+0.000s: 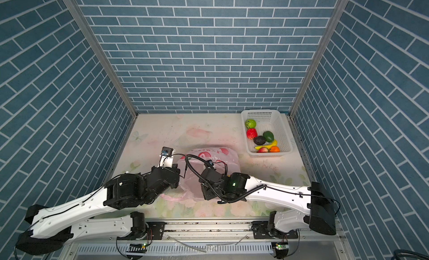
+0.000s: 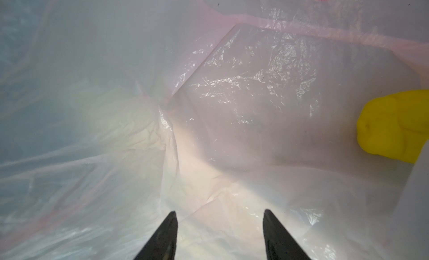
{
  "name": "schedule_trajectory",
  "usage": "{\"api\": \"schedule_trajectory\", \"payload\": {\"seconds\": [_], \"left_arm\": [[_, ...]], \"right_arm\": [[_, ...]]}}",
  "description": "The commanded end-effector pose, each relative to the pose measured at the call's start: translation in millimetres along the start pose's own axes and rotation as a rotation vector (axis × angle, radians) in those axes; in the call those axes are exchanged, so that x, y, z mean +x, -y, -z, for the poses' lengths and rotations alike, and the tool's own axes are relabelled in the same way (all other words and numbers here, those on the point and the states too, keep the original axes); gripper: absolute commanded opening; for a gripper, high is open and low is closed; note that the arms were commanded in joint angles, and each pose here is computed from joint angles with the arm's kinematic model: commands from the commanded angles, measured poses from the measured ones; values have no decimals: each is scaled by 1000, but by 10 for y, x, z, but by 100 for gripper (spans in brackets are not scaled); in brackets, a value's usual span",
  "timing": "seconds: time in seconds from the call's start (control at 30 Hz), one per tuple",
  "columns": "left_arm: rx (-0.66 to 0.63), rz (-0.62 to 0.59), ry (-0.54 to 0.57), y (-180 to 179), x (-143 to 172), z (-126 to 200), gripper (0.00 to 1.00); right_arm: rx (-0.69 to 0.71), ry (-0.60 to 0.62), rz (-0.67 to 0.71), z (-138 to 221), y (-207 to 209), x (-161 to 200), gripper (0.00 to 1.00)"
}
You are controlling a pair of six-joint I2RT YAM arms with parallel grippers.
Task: Untie the knot of the plastic bag and take out the fruit
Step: Pick up the fruit from the plastic bag.
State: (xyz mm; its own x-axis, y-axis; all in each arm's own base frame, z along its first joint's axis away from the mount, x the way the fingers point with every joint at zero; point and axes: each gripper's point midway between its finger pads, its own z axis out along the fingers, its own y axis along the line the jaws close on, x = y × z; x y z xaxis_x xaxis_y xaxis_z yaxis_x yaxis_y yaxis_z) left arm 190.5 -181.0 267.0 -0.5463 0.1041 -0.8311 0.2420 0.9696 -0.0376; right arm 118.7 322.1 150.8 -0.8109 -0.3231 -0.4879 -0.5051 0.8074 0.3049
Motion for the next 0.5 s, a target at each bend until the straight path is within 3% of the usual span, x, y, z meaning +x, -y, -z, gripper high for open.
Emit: {"api": "schedule_trajectory", "payload": {"seconds": [0.0, 0.23, 0.47], "left_arm": [[-1, -1, 13, -3, -53, 10, 0], [-25, -24, -5, 6, -15, -57, 0], [10, 20, 41, 40, -132, -17, 0]], "right_arm": [[-29, -43, -10, -96, -58, 86, 58], [-88, -56, 17, -31, -191, 166, 57], [-78, -128, -23, -200, -106, 379, 58]]}}
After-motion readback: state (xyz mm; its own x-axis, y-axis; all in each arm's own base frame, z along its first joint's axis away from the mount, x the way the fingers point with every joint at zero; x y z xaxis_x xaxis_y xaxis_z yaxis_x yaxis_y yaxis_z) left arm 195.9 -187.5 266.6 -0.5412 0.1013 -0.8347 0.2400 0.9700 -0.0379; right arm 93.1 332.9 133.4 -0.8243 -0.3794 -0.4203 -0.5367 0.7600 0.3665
